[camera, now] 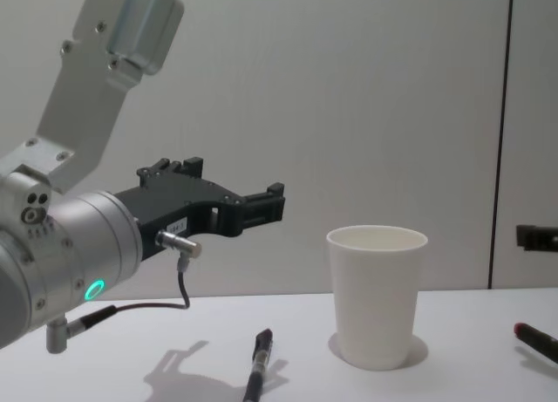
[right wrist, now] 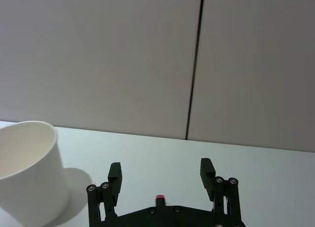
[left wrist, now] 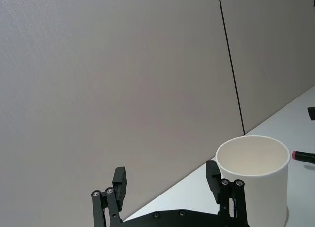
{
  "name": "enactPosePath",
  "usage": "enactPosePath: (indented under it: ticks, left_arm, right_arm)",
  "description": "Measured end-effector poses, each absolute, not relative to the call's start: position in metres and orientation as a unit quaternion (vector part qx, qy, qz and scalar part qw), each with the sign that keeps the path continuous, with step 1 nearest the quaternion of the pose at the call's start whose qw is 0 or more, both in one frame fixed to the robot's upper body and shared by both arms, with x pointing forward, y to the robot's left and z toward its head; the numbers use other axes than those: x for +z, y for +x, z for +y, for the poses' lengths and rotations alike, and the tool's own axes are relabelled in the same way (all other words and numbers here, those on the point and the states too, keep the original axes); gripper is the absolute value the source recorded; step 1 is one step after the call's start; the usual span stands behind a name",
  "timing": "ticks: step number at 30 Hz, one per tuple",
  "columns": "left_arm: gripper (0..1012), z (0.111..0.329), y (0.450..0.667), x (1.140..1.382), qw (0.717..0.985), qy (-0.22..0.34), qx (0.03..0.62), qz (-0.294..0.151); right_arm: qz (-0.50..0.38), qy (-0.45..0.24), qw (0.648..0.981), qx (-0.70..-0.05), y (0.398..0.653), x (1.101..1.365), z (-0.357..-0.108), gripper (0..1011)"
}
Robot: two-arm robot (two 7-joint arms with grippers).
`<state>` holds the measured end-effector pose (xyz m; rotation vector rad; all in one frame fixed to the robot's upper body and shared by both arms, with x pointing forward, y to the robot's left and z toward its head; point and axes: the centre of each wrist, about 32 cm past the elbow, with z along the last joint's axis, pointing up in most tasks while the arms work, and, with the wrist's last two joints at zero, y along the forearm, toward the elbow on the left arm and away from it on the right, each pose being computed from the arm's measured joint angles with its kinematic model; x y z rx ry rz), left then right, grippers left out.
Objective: Place the pen into the pen holder.
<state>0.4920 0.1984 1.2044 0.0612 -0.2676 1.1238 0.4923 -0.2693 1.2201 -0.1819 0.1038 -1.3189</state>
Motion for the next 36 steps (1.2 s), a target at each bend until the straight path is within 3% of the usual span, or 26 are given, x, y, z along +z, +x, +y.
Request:
enactPosePath:
  ticks: [9,19,36]
  left_arm:
    - [1001,0.198,0.492,1.204,0.837,0.029,0.531,-0.126]
    - [1001,0.198,0.492,1.204,0.837,0.029,0.531,-0.126]
    - [1001,0.198,0.492,1.204,0.837,0.029,0.531,-0.126]
  right_arm:
    - [0.076,-0.126,0.778,-0.611,0.506,1.245,-0.281,1002]
    - [0.102,-0.171,0.778,-0.596,0.512,1.263,-0.279,1001]
    - [0.131,-0.220,0.770,-0.584,0.518,1.262,-0.262,1002]
